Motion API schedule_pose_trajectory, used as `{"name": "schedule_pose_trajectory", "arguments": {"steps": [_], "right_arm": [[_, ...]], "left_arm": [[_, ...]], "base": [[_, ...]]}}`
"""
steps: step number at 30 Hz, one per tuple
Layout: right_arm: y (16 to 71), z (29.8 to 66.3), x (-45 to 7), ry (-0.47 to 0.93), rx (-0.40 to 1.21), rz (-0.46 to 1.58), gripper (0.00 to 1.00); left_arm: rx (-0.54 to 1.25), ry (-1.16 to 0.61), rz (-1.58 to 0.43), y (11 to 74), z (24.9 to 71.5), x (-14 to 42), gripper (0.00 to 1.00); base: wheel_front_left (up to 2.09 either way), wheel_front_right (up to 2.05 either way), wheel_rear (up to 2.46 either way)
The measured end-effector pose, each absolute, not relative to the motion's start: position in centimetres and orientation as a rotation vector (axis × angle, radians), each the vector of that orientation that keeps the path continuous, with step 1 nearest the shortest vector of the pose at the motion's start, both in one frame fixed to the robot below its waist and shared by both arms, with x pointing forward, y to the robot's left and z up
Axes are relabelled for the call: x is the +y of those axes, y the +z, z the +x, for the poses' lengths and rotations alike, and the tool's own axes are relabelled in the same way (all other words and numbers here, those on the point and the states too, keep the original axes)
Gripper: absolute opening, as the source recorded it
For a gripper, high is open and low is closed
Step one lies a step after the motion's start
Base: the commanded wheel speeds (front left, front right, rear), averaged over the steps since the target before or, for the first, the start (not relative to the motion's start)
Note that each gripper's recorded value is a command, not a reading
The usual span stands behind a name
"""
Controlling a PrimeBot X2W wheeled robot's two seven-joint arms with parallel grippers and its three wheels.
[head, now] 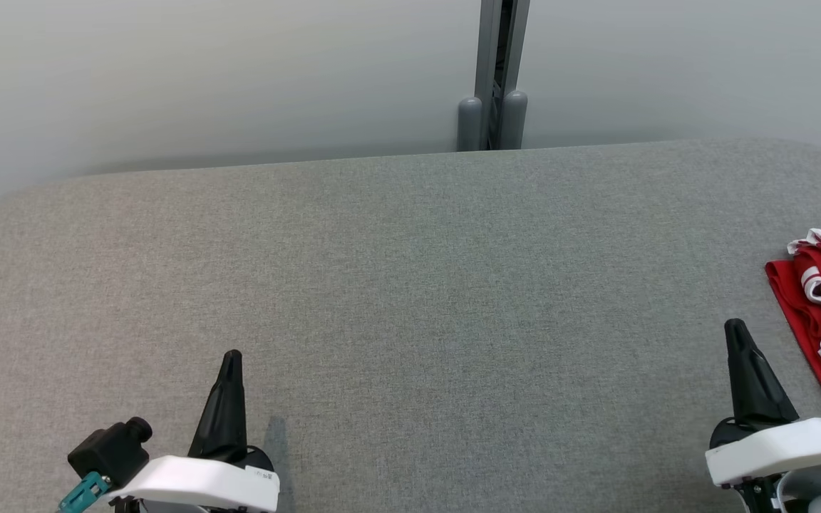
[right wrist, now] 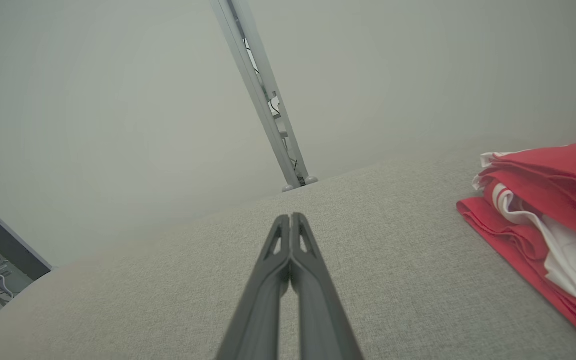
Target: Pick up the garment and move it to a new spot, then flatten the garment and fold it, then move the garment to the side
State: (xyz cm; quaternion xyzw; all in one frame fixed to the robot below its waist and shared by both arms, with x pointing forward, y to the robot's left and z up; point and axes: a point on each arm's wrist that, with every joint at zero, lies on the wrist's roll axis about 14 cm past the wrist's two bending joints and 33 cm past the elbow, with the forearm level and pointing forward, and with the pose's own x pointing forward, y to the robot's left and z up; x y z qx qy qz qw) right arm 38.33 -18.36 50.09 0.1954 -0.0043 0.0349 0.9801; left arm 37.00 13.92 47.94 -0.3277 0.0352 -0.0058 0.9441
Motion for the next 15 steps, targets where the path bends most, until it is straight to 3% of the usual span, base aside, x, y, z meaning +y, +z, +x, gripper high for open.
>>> {"name": "schedule_pose_trajectory", "arguments": {"steps": [15], "right_arm": [[49.7, 38.0, -20.5, -0.005, 0.009, 0.625, 0.0]], "left_arm": [[0.102, -0.013, -0.847, 47.8, 37.7, 13.7, 0.0]], "base": [[0.0, 0.0, 0.0]]}}
